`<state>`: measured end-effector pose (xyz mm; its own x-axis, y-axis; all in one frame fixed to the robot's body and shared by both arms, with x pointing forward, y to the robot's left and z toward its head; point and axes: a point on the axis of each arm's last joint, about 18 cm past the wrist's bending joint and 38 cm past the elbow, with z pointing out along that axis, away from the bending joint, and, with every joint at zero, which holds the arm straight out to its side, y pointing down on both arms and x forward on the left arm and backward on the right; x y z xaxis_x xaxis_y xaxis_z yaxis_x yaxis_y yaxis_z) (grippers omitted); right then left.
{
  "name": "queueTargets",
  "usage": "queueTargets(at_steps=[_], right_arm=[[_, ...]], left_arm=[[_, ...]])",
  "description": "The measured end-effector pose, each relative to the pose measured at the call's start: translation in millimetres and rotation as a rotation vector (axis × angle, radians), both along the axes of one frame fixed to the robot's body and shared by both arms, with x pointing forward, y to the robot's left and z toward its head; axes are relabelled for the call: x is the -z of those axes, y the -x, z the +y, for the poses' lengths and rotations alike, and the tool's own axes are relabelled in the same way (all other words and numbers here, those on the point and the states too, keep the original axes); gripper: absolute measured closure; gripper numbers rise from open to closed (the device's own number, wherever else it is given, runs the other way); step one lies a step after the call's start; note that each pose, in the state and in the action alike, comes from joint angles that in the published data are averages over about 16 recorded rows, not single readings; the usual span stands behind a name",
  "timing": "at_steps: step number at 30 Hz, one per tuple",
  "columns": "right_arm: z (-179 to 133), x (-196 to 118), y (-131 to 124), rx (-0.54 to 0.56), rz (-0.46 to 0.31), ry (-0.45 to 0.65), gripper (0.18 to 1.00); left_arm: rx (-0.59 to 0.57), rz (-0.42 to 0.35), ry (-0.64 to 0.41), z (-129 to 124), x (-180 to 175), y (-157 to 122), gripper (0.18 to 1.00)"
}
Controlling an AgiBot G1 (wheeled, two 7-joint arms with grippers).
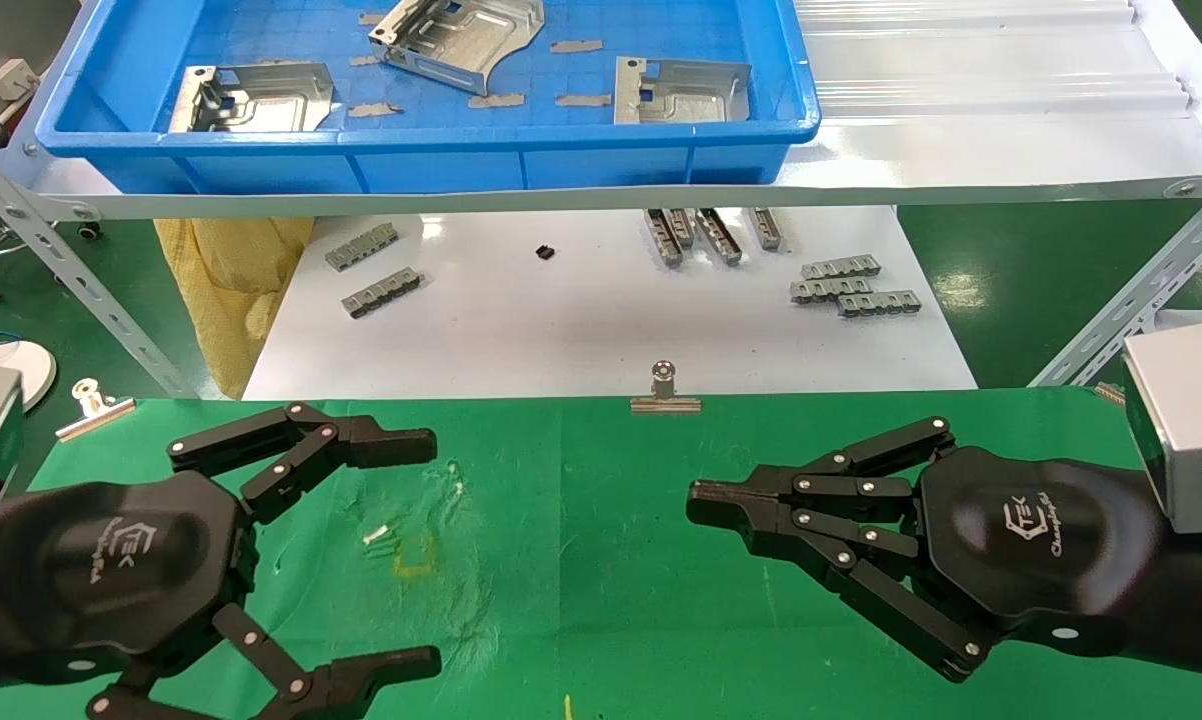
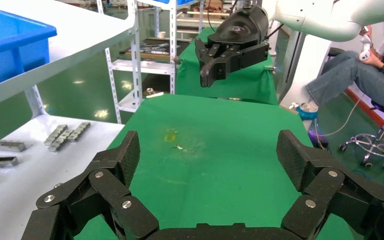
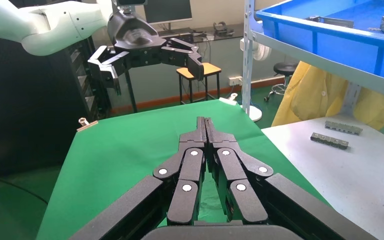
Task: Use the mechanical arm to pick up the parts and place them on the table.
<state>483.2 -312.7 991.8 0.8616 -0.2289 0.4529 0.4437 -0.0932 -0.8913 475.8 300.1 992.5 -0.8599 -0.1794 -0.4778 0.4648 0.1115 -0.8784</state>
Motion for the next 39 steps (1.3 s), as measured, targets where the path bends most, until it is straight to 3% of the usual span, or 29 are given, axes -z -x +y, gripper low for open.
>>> queueTargets(at_steps=[29,39], right_arm=[[0.0,0.0,0.0,0.0,0.0,0.0,0.987],[0.0,0.0,0.0,0.0,0.0,0.0,0.967]], left_arm=[[-0.002,-0.003,0.0,-0.1,-0.7,-0.5,0.183],[-0.064,-0.094,0.01,-0.9,-34.7,-17.1,0.183]])
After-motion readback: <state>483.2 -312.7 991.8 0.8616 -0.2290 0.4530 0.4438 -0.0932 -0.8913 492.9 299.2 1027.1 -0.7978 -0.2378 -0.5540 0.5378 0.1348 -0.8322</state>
